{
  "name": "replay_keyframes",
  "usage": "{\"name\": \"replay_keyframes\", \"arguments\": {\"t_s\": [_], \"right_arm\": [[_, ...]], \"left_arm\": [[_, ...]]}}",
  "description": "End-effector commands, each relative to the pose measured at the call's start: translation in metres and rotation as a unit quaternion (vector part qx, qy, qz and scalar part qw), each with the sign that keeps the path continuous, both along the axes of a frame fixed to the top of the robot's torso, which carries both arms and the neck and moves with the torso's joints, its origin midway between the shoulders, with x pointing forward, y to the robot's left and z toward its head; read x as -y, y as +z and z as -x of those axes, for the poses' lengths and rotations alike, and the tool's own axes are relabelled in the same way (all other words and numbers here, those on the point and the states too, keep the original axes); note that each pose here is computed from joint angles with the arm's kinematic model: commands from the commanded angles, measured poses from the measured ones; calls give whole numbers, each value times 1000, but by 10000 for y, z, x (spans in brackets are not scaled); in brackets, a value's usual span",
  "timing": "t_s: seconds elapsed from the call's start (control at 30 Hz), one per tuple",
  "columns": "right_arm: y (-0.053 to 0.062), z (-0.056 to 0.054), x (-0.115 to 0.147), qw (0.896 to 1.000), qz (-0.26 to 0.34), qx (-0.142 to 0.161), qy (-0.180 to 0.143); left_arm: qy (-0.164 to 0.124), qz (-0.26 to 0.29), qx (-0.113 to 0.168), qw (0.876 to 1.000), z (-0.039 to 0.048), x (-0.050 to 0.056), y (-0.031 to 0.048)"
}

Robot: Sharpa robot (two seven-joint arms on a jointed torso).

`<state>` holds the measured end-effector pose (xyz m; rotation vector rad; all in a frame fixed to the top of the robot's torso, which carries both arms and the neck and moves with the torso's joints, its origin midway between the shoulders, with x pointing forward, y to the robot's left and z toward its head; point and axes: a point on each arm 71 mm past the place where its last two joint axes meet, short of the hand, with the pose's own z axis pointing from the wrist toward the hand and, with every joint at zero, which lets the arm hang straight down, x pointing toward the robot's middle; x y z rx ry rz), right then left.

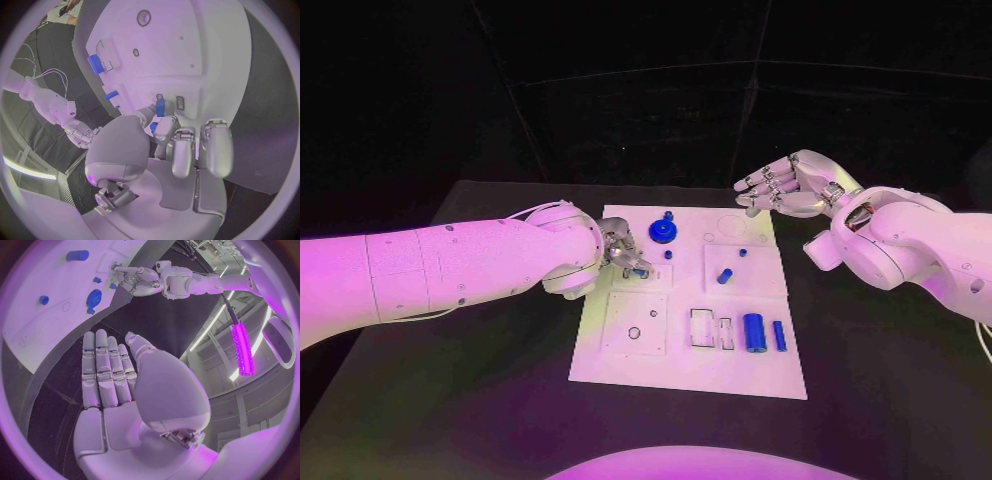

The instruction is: Assemble the parts on the task board

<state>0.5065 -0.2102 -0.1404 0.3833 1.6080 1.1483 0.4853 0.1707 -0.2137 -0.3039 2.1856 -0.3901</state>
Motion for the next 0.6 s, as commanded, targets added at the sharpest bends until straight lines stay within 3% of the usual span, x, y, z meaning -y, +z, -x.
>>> {"name": "replay_keyframes", "arguments": {"t_s": [0.03, 0.6], "right_arm": [[14, 3, -20, 1000, 0, 1, 7], [15, 10, -55, 1000, -1, 2, 12]], "left_arm": [[-8, -8, -6, 1000, 7, 12, -8], [-17, -7, -8, 1000, 17, 56, -11]]}}
